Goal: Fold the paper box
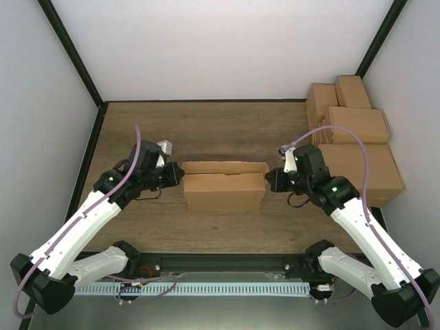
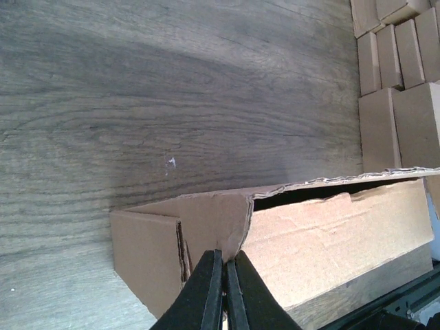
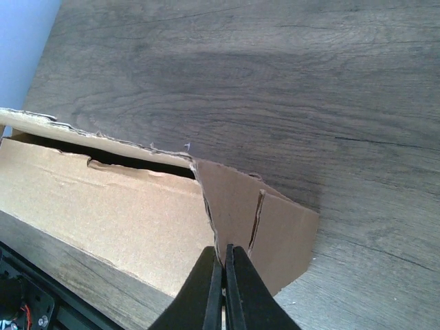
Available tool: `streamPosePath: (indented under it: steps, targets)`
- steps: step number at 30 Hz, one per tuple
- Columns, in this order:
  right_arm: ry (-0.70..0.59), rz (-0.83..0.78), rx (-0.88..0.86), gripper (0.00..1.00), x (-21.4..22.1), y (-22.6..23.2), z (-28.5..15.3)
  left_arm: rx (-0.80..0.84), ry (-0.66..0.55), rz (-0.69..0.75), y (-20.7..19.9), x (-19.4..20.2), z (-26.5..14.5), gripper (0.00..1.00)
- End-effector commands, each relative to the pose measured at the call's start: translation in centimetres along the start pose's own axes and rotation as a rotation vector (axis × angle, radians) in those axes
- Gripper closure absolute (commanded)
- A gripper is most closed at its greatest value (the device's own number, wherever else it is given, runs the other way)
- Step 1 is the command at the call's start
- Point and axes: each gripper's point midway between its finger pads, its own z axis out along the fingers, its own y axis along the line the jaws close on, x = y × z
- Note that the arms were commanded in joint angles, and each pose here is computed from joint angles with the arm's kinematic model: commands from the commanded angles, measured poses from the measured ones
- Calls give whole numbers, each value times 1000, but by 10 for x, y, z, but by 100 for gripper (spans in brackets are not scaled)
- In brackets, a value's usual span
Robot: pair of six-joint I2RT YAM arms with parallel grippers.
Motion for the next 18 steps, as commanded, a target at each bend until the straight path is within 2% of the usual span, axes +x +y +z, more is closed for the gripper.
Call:
streamPosePath:
  steps: [1, 18]
  targets:
    - [30, 22, -12, 99, 14, -1, 3, 10, 60, 6, 1, 20, 11, 96]
    - [37, 83, -27, 99, 23, -1, 5, -10, 64, 8, 7, 26, 13, 96]
